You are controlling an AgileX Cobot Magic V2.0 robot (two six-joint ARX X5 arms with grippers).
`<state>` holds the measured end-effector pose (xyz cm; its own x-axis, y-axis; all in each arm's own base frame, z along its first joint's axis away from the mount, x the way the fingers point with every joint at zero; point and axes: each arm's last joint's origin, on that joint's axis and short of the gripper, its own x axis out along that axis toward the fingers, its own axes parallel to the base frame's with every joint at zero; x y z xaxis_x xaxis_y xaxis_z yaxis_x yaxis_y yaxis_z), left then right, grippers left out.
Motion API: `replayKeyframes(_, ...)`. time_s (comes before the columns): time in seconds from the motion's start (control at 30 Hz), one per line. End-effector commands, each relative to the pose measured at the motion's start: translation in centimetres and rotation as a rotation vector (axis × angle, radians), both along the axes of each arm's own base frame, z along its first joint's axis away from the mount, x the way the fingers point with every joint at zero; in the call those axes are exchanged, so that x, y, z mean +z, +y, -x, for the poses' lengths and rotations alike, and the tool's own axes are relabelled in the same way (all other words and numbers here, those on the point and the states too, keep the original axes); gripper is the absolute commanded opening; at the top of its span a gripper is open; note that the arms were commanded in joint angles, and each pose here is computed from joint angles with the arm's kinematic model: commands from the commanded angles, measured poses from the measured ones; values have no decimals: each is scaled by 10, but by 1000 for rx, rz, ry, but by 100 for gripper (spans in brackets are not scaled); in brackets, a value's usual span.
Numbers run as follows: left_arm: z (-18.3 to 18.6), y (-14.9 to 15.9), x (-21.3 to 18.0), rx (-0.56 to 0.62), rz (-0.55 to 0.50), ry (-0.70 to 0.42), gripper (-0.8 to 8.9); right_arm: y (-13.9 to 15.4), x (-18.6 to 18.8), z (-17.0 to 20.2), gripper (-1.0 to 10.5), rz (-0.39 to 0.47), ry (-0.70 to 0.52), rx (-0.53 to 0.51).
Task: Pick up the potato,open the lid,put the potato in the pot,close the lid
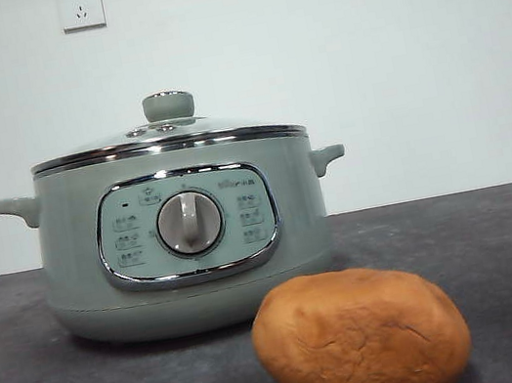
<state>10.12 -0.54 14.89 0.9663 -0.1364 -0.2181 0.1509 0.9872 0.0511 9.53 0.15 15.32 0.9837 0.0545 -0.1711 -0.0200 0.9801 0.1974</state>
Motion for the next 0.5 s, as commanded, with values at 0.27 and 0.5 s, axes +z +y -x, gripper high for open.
replayKeyframes(0.27, 3, 0, 58, 11, 101, -122, 134, 1, 46, 7, 203, -22, -108, 23)
replayKeyframes(0.5, -4, -1, 103, 3, 141, -89, 446, 3, 83, 5, 509, -30, -98, 95)
